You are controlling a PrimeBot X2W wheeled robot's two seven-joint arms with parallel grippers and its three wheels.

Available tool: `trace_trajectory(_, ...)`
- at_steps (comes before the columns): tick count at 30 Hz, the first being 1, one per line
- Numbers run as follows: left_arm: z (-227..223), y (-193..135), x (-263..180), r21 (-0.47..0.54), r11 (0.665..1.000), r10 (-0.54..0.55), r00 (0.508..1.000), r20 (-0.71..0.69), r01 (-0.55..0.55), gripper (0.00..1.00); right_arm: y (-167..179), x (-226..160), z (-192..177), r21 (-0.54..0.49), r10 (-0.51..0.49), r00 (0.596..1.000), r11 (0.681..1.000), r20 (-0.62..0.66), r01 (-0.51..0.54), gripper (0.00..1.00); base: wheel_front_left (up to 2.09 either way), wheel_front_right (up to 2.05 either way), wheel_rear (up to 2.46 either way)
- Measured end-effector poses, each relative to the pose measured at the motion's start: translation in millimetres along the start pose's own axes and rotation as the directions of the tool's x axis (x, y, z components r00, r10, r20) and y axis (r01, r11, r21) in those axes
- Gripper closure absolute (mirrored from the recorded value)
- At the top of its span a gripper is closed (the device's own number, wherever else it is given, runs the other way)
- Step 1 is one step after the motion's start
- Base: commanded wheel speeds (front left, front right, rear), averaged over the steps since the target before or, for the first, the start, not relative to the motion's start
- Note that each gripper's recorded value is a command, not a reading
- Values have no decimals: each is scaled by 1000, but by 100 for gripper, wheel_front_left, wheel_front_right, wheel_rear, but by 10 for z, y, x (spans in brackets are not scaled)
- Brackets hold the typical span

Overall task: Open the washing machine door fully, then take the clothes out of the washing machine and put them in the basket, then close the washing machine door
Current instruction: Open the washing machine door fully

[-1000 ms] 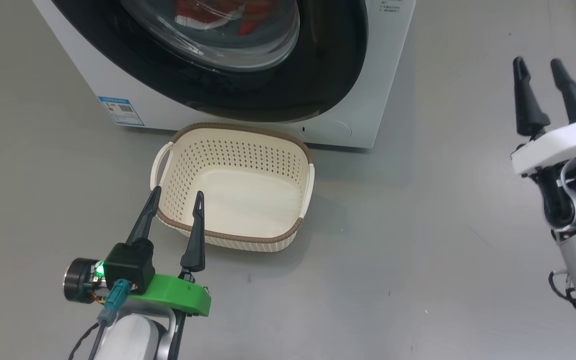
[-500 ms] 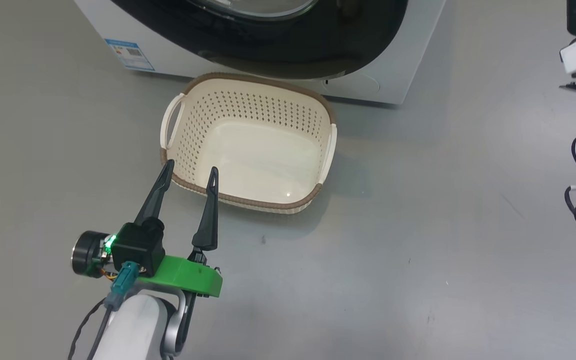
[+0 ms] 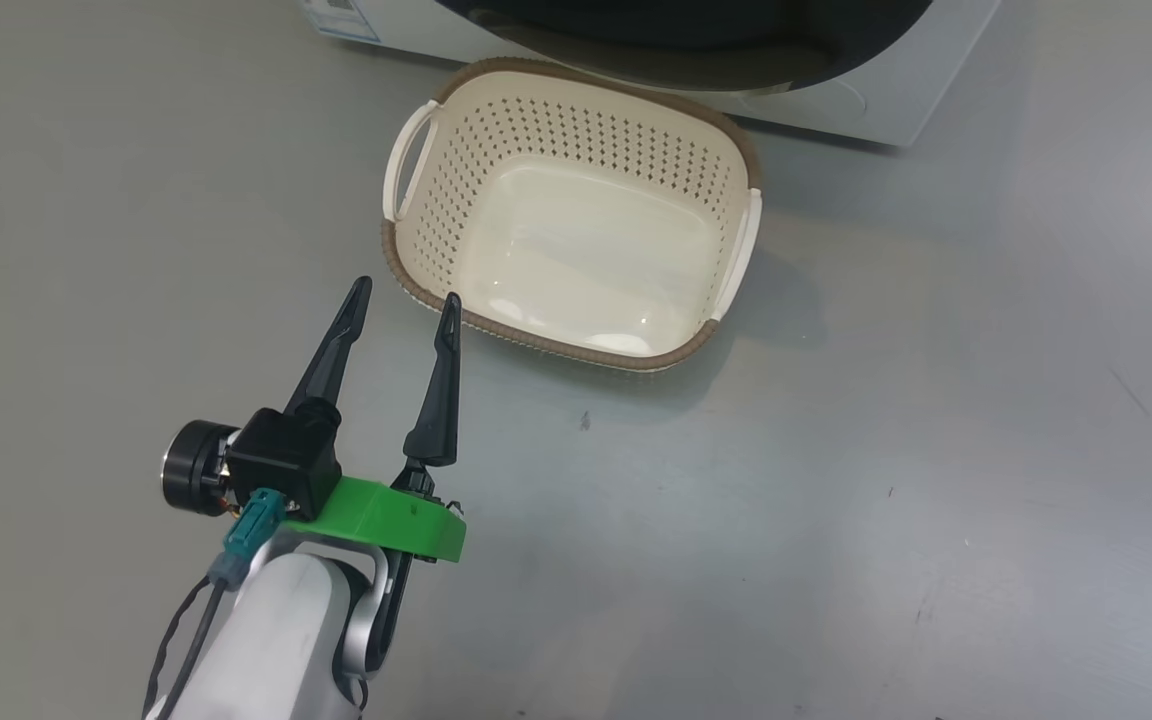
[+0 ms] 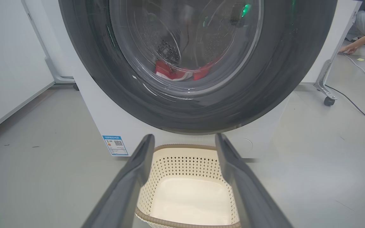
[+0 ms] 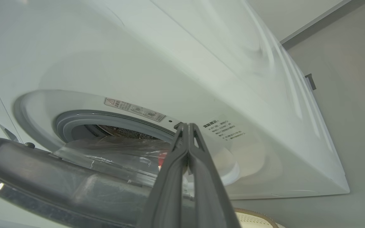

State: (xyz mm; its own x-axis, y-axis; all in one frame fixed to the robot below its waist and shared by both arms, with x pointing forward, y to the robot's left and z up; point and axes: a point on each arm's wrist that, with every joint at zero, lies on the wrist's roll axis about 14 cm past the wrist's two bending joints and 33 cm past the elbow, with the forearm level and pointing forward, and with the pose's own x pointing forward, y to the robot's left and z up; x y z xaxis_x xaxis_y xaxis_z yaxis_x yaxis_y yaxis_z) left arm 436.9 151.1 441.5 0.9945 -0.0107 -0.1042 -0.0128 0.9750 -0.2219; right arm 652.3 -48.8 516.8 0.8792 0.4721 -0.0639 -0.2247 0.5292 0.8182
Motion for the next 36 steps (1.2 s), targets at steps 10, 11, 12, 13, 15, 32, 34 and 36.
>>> trace_trajectory(10,-31,201,-19,15,998,59,998,-14,-59,0,155,319,-543,213,73,976,977,-206,-28,100,0,0,0)
trace_trajectory(11,-34,219,-22,17,998,64,998,-15,-64,0,184,340,-591,239,83,972,971,-221,-29,100,0,0,0)
trace_trajectory(12,-38,231,-25,19,998,68,998,-16,-68,0,218,357,-630,259,96,968,965,-233,-34,100,0,0,0)
trace_trajectory(13,-41,238,-28,20,997,70,997,-17,-70,0,250,373,-649,276,107,965,960,-238,-39,100,0,0,0)
trace_trajectory(15,-45,254,-33,22,997,77,997,-19,-77,0,290,398,-648,304,121,961,952,-248,-41,100,0,0,0)
trace_trajectory(32,-8,257,-30,27,996,81,997,-10,-80,0,361,335,-789,473,185,913,881,-364,10,100,0,0,0)
trace_trajectory(34,10,250,-37,27,996,79,997,-6,-79,0,402,314,-803,479,196,905,878,-377,9,100,0,0,0)
trace_trajectory(36,34,245,-44,27,997,78,997,-1,-78,0,415,283,-832,489,200,897,872,-394,21,100,0,0,0)
